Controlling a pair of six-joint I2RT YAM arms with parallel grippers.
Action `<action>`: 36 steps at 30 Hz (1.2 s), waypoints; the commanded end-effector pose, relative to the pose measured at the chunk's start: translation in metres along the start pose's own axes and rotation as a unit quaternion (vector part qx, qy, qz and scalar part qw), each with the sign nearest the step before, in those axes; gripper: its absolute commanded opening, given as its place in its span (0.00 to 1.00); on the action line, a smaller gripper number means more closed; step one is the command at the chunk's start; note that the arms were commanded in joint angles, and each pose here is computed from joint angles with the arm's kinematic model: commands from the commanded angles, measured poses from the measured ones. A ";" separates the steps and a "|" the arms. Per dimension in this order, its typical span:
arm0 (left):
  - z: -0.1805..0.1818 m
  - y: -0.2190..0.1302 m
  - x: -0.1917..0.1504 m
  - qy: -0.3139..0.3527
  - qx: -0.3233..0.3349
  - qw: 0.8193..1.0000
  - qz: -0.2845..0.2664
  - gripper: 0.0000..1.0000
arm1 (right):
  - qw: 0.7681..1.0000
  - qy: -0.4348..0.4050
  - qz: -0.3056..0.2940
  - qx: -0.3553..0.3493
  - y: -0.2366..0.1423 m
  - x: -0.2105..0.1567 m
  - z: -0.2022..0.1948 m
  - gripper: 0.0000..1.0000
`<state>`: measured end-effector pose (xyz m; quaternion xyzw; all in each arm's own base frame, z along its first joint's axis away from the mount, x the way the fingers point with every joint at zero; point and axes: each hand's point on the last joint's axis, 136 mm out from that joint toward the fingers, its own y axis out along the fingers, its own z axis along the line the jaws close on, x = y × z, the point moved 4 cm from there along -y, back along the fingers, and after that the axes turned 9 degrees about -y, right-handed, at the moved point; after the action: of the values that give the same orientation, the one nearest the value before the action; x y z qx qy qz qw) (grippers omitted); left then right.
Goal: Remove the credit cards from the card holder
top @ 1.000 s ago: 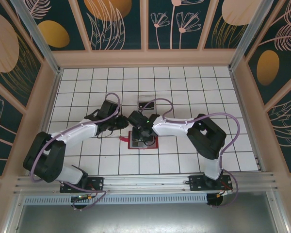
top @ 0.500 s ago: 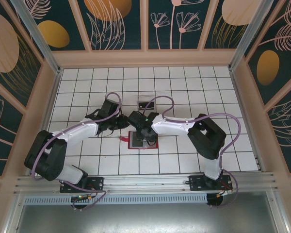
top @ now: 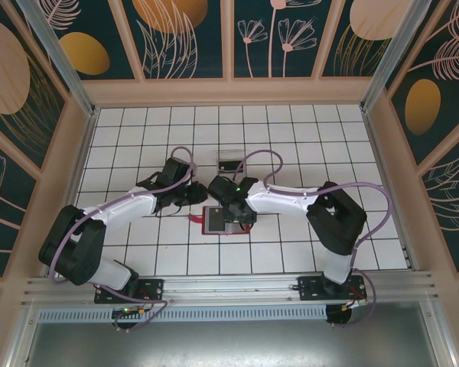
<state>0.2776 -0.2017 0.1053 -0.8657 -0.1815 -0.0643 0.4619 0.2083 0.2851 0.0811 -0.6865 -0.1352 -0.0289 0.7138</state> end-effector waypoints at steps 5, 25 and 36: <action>-0.009 -0.001 -0.015 0.006 -0.020 1.000 0.022 0.24 | 0.999 0.012 -0.022 -0.020 -0.018 0.003 -0.025 0.37; 0.011 0.014 -0.060 -0.002 0.019 0.996 0.082 0.20 | 0.966 0.020 -0.013 0.259 -0.014 0.020 0.032 0.25; 0.021 0.024 -0.066 0.003 0.050 0.994 0.098 0.19 | 0.964 0.024 0.007 0.264 0.006 0.016 0.032 0.20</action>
<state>0.2298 -0.2172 0.0650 -0.8654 -0.1074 -0.0225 0.4889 0.2193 0.3204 0.0884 -0.4764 -0.1231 -0.0091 0.8705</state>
